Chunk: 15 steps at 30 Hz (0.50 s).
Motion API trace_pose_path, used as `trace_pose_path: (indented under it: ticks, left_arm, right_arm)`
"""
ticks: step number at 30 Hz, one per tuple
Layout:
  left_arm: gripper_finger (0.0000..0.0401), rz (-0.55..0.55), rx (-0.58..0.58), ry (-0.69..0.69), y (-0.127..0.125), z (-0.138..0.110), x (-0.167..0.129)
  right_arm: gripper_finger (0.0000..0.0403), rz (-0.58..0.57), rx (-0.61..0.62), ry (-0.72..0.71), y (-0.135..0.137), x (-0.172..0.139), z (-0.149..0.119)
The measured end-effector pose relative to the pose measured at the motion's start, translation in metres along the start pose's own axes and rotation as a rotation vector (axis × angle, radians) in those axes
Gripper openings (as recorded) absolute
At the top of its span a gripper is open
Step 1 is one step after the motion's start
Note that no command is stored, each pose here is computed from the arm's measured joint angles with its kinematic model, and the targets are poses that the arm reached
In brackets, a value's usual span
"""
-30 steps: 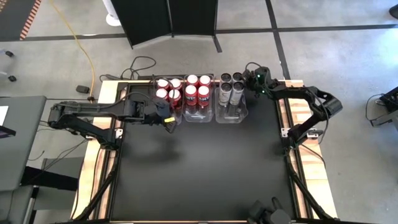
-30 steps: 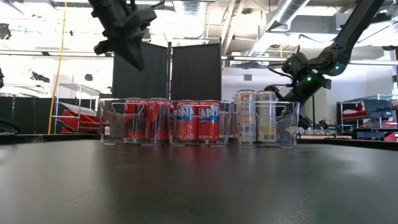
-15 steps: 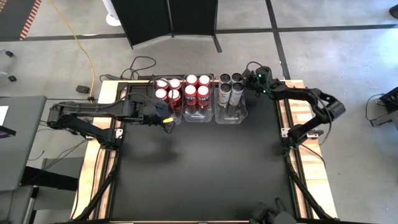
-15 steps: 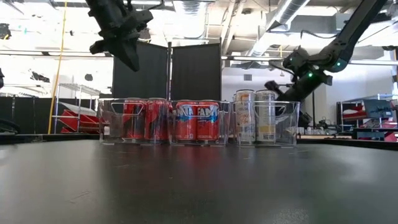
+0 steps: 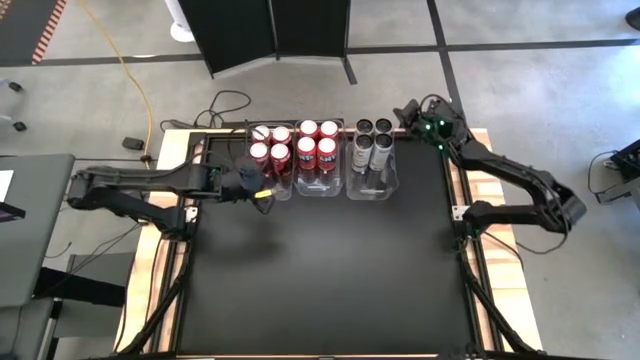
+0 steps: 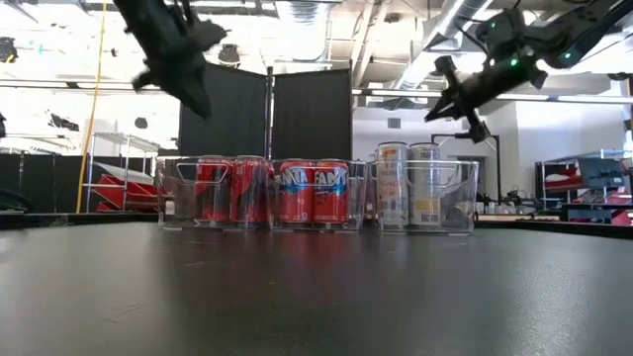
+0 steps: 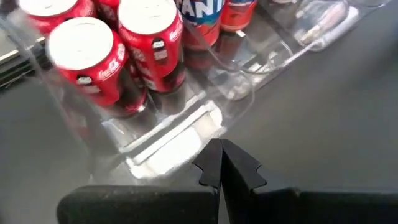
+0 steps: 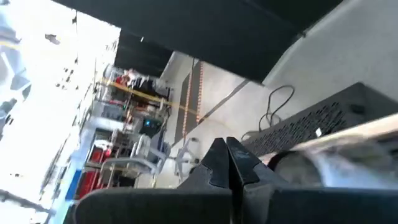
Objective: Sort soda cans
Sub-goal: Adjust the red white soda can
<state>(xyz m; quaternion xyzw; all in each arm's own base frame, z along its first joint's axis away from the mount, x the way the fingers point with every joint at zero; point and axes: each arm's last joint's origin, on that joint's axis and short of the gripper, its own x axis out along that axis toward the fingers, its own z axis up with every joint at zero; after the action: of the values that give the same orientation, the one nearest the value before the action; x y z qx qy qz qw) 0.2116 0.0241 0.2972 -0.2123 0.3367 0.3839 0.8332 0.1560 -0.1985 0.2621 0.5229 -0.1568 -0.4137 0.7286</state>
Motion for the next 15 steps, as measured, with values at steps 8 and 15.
trace_pose_path:
  ticks: [8,15]
  left_arm:
    - [0.0,-0.161,-0.083,-0.024,0.026,-0.001,0.061]
    - [0.0,-0.171,-0.089,-0.031,0.044,0.002,0.078]
  right_arm:
    - [0.0,0.135,-0.015,0.087,0.029,-0.026,-0.021]
    - [0.0,0.217,-0.058,0.221,0.046,-0.046,-0.05]
